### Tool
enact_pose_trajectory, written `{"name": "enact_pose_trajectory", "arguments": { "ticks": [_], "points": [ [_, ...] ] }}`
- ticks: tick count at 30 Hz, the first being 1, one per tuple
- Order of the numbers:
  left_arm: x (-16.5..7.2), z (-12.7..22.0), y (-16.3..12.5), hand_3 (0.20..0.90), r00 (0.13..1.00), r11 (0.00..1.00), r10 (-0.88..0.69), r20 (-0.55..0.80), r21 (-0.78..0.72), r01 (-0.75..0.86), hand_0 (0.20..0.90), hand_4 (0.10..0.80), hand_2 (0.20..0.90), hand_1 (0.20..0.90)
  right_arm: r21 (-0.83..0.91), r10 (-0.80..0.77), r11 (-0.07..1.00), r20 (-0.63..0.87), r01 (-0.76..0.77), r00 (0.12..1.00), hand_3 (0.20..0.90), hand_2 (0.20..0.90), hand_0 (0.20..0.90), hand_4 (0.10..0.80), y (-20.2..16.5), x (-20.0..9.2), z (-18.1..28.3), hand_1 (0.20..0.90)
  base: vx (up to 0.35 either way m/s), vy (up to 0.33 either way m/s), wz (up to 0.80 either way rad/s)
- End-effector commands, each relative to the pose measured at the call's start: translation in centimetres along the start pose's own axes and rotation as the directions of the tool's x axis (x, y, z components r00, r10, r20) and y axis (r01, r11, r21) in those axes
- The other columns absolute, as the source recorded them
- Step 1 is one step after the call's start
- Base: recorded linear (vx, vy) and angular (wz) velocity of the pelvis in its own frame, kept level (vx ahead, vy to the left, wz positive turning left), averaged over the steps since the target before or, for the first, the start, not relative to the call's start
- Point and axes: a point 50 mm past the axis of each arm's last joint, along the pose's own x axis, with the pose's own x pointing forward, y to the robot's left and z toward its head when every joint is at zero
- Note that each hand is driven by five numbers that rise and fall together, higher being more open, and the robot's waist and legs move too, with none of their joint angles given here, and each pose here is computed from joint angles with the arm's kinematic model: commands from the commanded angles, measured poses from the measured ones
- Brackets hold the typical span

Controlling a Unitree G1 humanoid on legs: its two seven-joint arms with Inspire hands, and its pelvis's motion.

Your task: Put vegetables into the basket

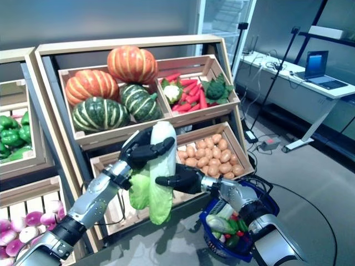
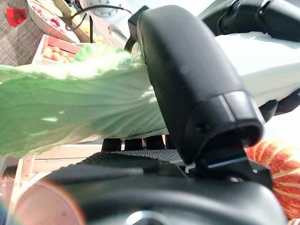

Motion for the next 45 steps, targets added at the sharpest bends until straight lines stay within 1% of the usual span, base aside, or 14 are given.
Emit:
{"name": "enact_pose_trajectory", "arguments": {
  "ticks": [1,12,13,14,15,18,22,28,30,31,34,39,43,45],
  "points": [
    [4.7,3.8,-6.6,0.3,0.93,0.95,-0.307,0.202,0.011,0.311,0.3,0.4,0.3,0.3,-0.164,0.354,0.934,0.299,-0.318,0.886,0.3,0.3,0.3,0.4,6.8,6.6,10.2,0.3,0.0,0.0,0.0],
    [4.4,3.5,-6.0,0.3,0.936,0.952,-0.302,0.182,0.016,0.305,0.3,0.4,0.3,0.3,-0.162,0.272,0.959,0.289,-0.234,0.918,0.3,0.3,0.3,0.4,5.4,5.4,10.1,0.3,0.0,0.0,0.0],
    [4.3,3.5,-5.9,0.505,0.938,0.954,-0.299,0.176,0.02,0.301,0.505,0.536,0.505,0.505,-0.162,0.259,0.962,0.285,-0.22,0.923,0.3,0.3,0.3,0.4,5.2,5.2,10.1,0.3,0.0,0.0,0.0],
    [4.3,3.5,-5.8,0.573,0.94,0.955,-0.295,0.169,0.026,0.295,0.573,0.582,0.573,0.573,-0.162,0.245,0.965,0.28,-0.206,0.928,0.3,0.3,0.3,0.4,4.9,4.9,10.0,0.3,0.0,0.0,0.0],
    [4.2,3.5,-5.5,0.9,0.944,0.958,-0.286,0.165,0.037,0.284,0.9,0.8,0.9,0.9,-0.163,0.225,0.969,0.267,-0.186,0.937,0.3,0.3,0.3,0.4,4.6,4.7,9.8,0.3,0.0,0.0,0.0],
    [4.0,3.6,-5.2,0.9,0.948,0.961,-0.275,0.158,0.055,0.269,0.9,0.8,0.9,0.9,-0.168,0.163,0.978,0.233,-0.125,0.959,0.3,0.3,0.3,0.4,3.6,3.8,9.1,0.3,0.0,0.0,0.0],
    [3.1,3.8,-3.5,0.9,0.96,0.971,-0.236,0.148,0.085,0.225,0.9,0.8,0.9,0.9,-0.147,0.027,0.989,0.225,0.006,0.974,0.3,0.3,0.3,0.4,1.2,0.5,8.0,0.3,0.01,0.011,-0.03],
    [1.8,3.7,-1.7,0.9,0.971,0.979,-0.194,0.139,0.091,0.183,0.9,0.8,0.9,0.9,-0.12,-0.134,0.979,0.231,0.165,0.964,0.3,0.3,0.3,0.4,-1.1,-3.3,6.7,0.3,0.006,0.011,-0.06],
    [1.1,3.6,-1.2,0.9,0.973,0.98,-0.185,0.139,0.098,0.173,0.9,0.8,0.9,0.9,-0.089,-0.245,0.958,0.241,0.273,0.939,0.3,0.3,0.3,0.4,-2.4,-5.8,6.0,0.3,0.032,0.031,-0.03],
    [1.1,3.6,-1.2,0.9,0.973,0.98,-0.185,0.138,0.098,0.172,0.9,0.8,0.9,0.9,-0.086,-0.257,0.955,0.245,0.285,0.935,0.3,0.3,0.3,0.4,-2.5,-6.1,5.9,0.3,0.027,0.021,-0.03],
    [0.4,3.4,-0.7,0.9,0.977,0.983,-0.167,0.134,0.103,0.154,0.9,0.8,0.9,0.9,-0.056,-0.388,0.905,0.301,0.423,0.871,0.3,0.3,0.3,0.4,-3.5,-9.3,6.0,0.3,0.028,0.01,-0.05],
    [-0.5,3.0,-0.1,0.9,0.983,0.988,-0.13,0.131,0.099,0.118,0.9,0.8,0.9,0.9,0.019,-0.511,0.837,0.386,0.547,0.768,0.3,0.3,0.3,0.4,-4.3,-12.7,5.7,0.3,0.021,-0.013,-0.09],
    [-1.4,2.7,0.4,0.9,0.987,0.992,-0.097,0.128,0.095,0.085,0.9,0.8,0.9,0.9,0.08,-0.662,0.721,0.376,0.689,0.649,0.3,0.3,0.3,0.4,-5.3,-15.4,4.1,0.3,0.023,-0.033,-0.1],
    [-1.8,2.3,0.6,0.9,0.99,0.992,-0.089,0.109,0.101,0.078,0.9,0.8,0.9,0.9,0.152,-0.729,0.646,0.415,0.748,0.544,0.3,0.3,0.3,0.4,-5.7,-17.0,3.8,0.3,0.036,-0.045,-0.19]
  ]
}}
